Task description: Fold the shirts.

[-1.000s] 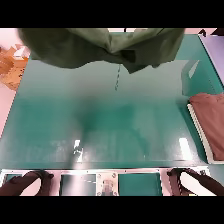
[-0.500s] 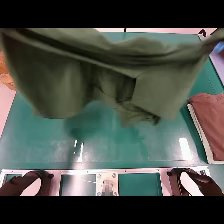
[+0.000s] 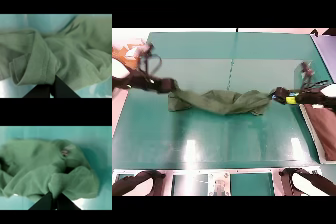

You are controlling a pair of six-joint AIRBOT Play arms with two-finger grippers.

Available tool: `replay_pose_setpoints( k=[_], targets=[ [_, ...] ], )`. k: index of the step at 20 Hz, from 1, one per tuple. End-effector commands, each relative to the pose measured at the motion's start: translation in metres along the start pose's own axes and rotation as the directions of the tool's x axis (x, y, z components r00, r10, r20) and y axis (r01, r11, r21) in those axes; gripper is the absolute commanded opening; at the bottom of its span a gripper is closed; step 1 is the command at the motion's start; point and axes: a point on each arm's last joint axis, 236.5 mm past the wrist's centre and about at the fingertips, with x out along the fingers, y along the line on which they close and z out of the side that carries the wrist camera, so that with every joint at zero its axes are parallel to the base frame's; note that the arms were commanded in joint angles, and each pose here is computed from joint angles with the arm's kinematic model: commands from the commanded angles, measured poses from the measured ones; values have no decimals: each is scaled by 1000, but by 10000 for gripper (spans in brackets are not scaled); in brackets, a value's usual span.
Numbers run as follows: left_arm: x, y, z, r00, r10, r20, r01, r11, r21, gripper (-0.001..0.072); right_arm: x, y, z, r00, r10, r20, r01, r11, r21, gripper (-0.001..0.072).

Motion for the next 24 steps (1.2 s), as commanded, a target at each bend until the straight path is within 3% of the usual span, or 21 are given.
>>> replay_pose_setpoints(
  k=[1, 2, 3, 5, 6, 10, 16, 24],
  targets=[
    [54, 19, -34, 994, -16, -112, 7, 997, -76, 22, 52, -33, 0, 998, -44, -52, 47, 998, 52, 19],
    [60, 23, -35, 993, -13, -119, 3, 997, -82, 22, 57, -36, 6, 997, -46, -62, 50, 997, 55, 20],
    [62, 25, -34, 993, -5, -116, -4, 997, -80, 22, 57, -36, 13, 997, -41, -68, 45, 998, 53, 87],
    [62, 26, -34, 993, -2, -117, -7, 997, -77, 22, 40, -36, 27, 997, -37, -74, 39, 999, 33, 404],
    [62, 27, -35, 992, 2, -124, -11, 997, -72, 22, 28, -37, 32, 995, -36, -94, 38, 999, 23, 448],
    [60, 35, -45, 986, 35, -166, -42, 998, -41, 22, -2, -62, 28, 989, -30, -143, 39, 997, 63, 446],
    [59, 39, -49, 982, 55, -182, -60, 998, -24, 23, 31, -91, -15, 976, -11, -219, 16, 1000, 19, 444],
    [60, 39, -47, 983, 55, -175, -61, 998, -29, 23, 65, -39, 6, 941, 315, -119, -305, 947, 98, 445]
  ],
)
